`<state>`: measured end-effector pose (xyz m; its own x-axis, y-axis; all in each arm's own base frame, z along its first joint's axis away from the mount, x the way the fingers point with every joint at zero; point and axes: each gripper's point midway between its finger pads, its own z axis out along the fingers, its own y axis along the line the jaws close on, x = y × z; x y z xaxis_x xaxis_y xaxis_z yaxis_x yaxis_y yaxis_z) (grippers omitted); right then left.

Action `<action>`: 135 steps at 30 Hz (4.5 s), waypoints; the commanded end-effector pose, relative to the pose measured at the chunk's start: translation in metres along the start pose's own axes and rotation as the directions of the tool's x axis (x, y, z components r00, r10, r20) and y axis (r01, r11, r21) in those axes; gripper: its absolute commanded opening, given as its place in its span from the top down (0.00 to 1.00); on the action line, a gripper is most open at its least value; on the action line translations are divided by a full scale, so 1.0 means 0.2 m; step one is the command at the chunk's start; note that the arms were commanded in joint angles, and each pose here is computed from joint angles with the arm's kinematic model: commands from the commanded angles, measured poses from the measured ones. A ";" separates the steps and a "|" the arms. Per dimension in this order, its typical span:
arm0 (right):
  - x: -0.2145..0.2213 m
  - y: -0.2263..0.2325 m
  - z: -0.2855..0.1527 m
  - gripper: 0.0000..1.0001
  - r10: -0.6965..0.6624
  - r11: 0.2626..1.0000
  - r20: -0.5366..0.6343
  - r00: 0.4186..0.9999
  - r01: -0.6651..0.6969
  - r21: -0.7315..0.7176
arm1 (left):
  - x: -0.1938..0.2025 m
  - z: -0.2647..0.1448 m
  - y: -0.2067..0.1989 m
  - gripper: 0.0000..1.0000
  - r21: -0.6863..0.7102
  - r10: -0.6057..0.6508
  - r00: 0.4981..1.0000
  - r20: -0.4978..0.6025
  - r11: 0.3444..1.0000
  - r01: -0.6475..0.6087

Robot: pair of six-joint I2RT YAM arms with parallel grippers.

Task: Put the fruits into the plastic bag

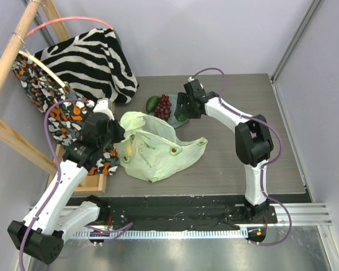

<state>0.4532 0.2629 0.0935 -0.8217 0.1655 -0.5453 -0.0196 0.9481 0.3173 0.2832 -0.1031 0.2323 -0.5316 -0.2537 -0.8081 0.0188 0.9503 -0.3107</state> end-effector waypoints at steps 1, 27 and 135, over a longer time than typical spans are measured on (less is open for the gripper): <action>-0.16 0.07 -0.17 0.62 -0.022 0.998 0.105 0.994 0.028 -0.060 | -0.03 0.00 0.00 1.00 -0.001 -0.010 1.000 0.017 1.000 0.010; -0.20 0.46 -0.68 0.63 -0.076 0.890 0.240 0.968 0.174 -0.422 | 0.01 0.01 0.00 1.00 -0.007 -0.032 0.999 -0.006 0.999 0.032; 0.74 0.93 -0.35 0.24 -0.503 0.707 -0.001 0.864 0.411 -0.576 | -0.05 -0.01 0.00 1.00 -0.002 -0.049 0.998 0.040 0.999 0.049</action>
<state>0.2785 0.4317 0.1108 -0.7323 -0.3540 -0.5818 -0.6535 0.6058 0.4539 0.2807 -0.1031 0.2318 -0.5358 -0.2739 -0.7987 0.0050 0.9449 -0.3274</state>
